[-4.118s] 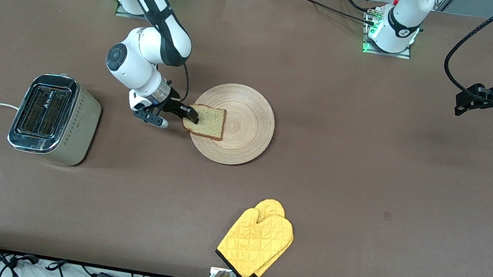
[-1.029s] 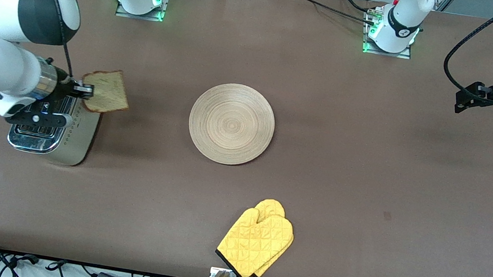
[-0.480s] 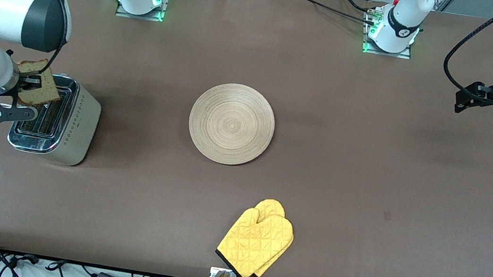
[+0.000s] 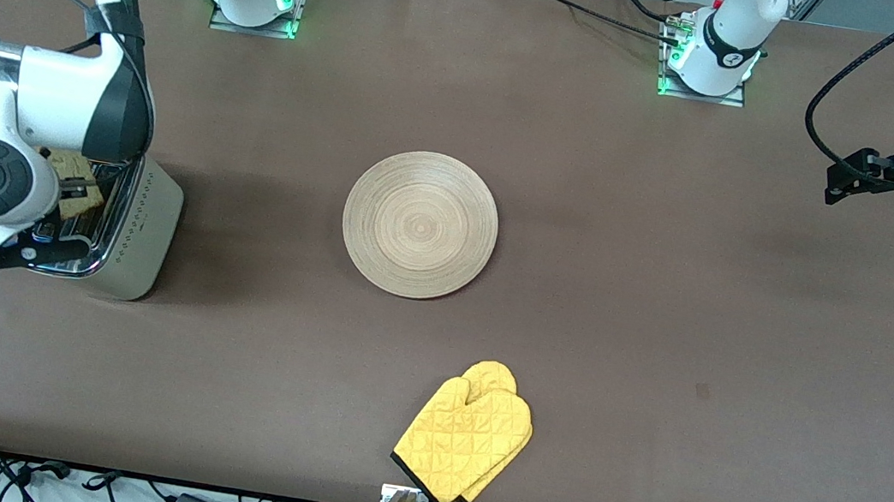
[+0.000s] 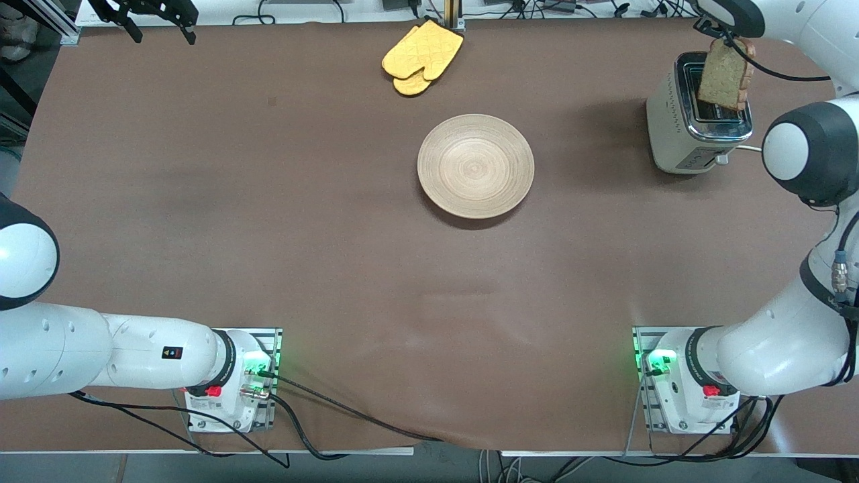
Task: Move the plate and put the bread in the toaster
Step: 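Lower the bread into the toaster slot and open the right gripper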
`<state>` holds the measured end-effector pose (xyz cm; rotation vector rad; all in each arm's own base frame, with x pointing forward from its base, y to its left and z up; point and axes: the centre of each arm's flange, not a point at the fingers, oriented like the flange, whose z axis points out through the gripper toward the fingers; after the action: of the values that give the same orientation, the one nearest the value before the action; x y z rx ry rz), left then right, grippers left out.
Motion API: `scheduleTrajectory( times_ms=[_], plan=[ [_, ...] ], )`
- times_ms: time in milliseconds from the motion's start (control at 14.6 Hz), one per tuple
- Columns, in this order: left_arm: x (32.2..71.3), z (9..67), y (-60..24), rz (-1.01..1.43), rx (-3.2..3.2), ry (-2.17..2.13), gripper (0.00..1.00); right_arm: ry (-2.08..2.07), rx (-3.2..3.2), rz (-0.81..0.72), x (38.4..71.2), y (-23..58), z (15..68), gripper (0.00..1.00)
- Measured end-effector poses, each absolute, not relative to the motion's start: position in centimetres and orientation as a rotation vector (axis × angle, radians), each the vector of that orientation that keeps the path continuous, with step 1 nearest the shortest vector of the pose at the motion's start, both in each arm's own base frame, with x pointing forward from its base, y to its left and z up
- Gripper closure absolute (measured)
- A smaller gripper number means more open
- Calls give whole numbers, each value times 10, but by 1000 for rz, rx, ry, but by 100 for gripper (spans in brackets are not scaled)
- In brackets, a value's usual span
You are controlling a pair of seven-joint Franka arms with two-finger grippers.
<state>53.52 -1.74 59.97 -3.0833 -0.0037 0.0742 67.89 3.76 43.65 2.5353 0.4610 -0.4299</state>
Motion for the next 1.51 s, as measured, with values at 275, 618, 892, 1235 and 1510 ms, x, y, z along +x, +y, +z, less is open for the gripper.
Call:
scheduleTrajectory(
  times_ms=[275,618,892,1235,1510],
  plan=[
    [535,600,-17,74,-3083,-5,0,430,2531,-395,695,43,423,93],
    [535,600,-18,74,-3083,-2,0,388,2530,-362,703,48,407,93],
    [535,600,-19,74,-3083,1,0,381,2531,-358,703,49,408,87],
    [535,600,-19,74,-3083,1,0,370,2544,-381,701,51,410,41],
    [535,600,-20,74,-3083,1,0,331,2584,-445,688,53,433,1]
  ],
)
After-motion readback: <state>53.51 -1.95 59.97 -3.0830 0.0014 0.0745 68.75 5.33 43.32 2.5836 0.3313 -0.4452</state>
